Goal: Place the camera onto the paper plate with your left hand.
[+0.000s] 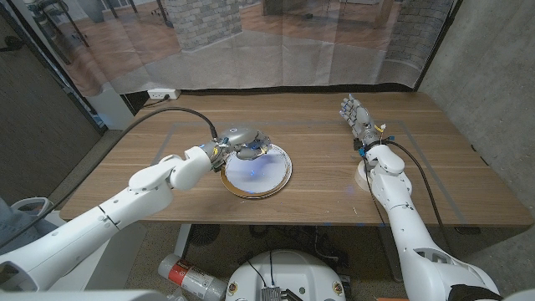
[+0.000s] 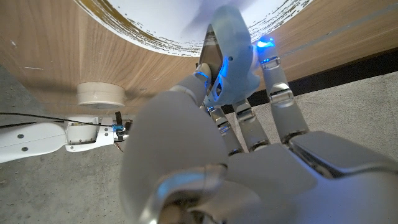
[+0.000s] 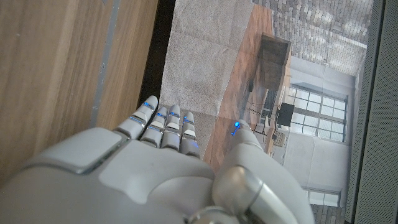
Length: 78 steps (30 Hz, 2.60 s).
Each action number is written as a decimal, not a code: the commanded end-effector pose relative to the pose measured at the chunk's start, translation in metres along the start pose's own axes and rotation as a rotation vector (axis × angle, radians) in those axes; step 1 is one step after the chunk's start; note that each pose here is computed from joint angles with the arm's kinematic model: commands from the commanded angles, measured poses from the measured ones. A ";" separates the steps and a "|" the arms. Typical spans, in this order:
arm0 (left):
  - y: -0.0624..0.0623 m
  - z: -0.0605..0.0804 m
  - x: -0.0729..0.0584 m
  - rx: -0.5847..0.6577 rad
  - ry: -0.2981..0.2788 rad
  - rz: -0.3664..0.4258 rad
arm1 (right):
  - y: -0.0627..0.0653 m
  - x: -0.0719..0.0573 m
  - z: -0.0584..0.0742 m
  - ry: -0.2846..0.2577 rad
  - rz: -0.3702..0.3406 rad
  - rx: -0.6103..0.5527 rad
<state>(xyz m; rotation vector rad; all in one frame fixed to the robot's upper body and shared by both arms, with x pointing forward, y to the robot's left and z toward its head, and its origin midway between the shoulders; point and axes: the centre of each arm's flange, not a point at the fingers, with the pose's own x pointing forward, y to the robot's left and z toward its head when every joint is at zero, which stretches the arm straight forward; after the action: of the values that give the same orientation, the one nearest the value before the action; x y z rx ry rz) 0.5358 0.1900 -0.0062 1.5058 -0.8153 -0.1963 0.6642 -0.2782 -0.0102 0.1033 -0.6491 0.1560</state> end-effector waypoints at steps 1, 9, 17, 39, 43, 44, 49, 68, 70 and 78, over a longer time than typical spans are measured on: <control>-0.009 0.002 0.000 0.016 0.023 -0.047 | 0.003 0.000 0.000 0.000 0.003 -0.001; -0.010 0.003 -0.003 0.029 0.040 -0.067 | 0.004 -0.002 -0.001 0.005 0.006 -0.001; -0.012 0.004 -0.004 0.038 0.051 -0.086 | 0.006 -0.001 -0.002 0.008 0.011 -0.003; -0.020 0.001 -0.004 0.050 0.083 -0.129 | 0.008 -0.002 -0.008 0.020 0.010 0.004; -0.022 0.000 -0.004 0.050 0.086 -0.136 | 0.008 -0.002 -0.009 0.023 0.012 0.005; -0.023 0.000 -0.004 0.050 0.087 -0.139 | 0.008 -0.002 -0.009 0.023 0.012 0.004; -0.024 0.000 -0.004 0.054 0.091 -0.145 | 0.009 -0.002 -0.010 0.024 0.012 0.005; -0.025 0.000 -0.010 0.063 0.112 -0.160 | 0.014 -0.007 -0.009 0.025 0.017 0.006; -0.025 0.001 -0.010 0.064 0.112 -0.162 | 0.014 -0.007 -0.009 0.025 0.018 0.004; -0.027 0.003 -0.011 0.075 0.125 -0.174 | 0.013 -0.007 -0.009 0.025 0.022 0.004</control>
<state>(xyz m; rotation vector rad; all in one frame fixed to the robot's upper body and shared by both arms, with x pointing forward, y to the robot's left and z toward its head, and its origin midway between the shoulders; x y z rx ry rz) 0.5376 0.1915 -0.0326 1.6289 -0.6184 -0.2067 0.6622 -0.2651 -0.0202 0.0995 -0.6268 0.1751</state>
